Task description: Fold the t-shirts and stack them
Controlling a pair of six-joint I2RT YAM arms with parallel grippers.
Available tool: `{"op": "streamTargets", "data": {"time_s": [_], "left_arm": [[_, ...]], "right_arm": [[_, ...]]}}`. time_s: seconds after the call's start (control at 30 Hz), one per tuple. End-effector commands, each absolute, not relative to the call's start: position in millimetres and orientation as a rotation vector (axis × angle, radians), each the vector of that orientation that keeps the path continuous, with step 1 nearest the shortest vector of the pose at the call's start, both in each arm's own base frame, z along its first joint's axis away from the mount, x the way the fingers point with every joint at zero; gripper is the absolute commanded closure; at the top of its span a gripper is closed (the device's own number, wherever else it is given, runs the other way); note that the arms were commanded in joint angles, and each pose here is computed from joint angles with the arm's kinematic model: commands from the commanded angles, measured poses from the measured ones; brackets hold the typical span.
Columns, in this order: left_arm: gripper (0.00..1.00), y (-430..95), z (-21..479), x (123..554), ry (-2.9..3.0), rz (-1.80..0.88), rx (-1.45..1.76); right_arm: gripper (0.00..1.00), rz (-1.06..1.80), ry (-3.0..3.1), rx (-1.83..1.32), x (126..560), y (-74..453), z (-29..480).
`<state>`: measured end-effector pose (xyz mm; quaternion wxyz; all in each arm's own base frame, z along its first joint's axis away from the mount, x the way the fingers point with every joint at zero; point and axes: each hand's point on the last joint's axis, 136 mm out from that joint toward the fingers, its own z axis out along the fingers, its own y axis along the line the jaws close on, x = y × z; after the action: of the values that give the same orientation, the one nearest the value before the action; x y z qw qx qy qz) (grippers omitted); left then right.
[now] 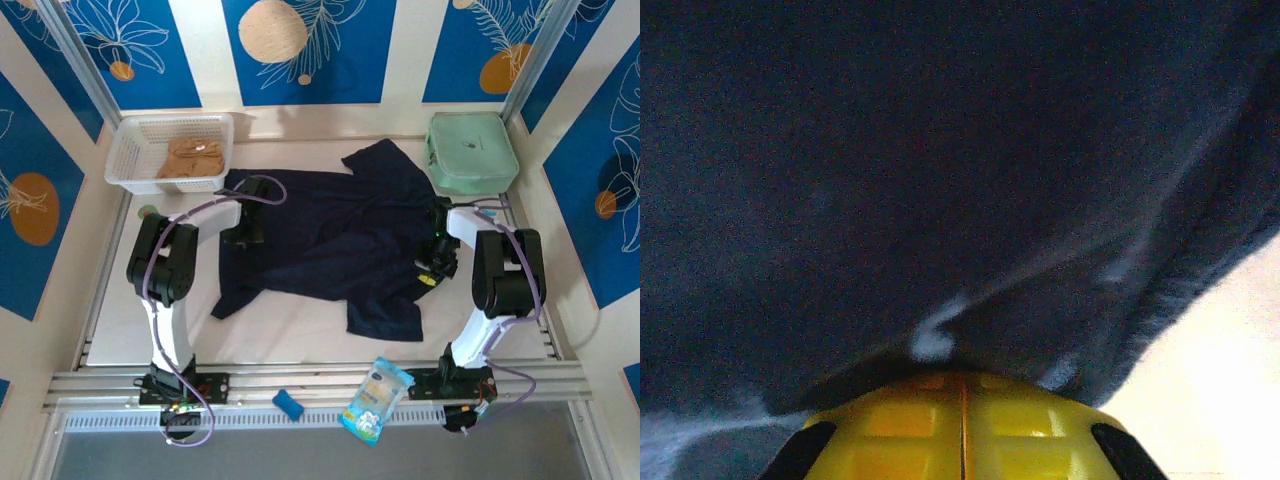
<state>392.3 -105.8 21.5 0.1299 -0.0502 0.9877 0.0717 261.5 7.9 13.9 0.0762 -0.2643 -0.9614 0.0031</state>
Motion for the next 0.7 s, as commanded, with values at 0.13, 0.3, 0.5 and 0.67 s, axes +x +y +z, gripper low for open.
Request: {"op": "streamTargets", "data": {"time_s": [0.13, 0.3, 0.5, 0.67], "left_arm": [[0.74, -93.6, 7.6, 403.4, 2.909, 0.305, -0.143], [0.76, -89.2, 0.2, 411.8, 2.924, 0.332, -0.13], [0.76, -82.6, 4.8, 429.0, 2.899, 0.387, -0.091], [0.77, -78.7, 7.5, 438.1, 2.889, 0.414, -0.077]], "right_arm": [[0.93, 0.374, -2.861, -0.755, 269.7, -52.7, -2.9], [0.94, 0.392, -2.896, -0.738, 290.9, -61.4, 0.4], [0.94, 0.434, -2.927, -0.71, 314.0, -77.3, 2.2], [0.95, 0.358, -2.965, -0.69, 326.0, -67.8, 0.3]]}}
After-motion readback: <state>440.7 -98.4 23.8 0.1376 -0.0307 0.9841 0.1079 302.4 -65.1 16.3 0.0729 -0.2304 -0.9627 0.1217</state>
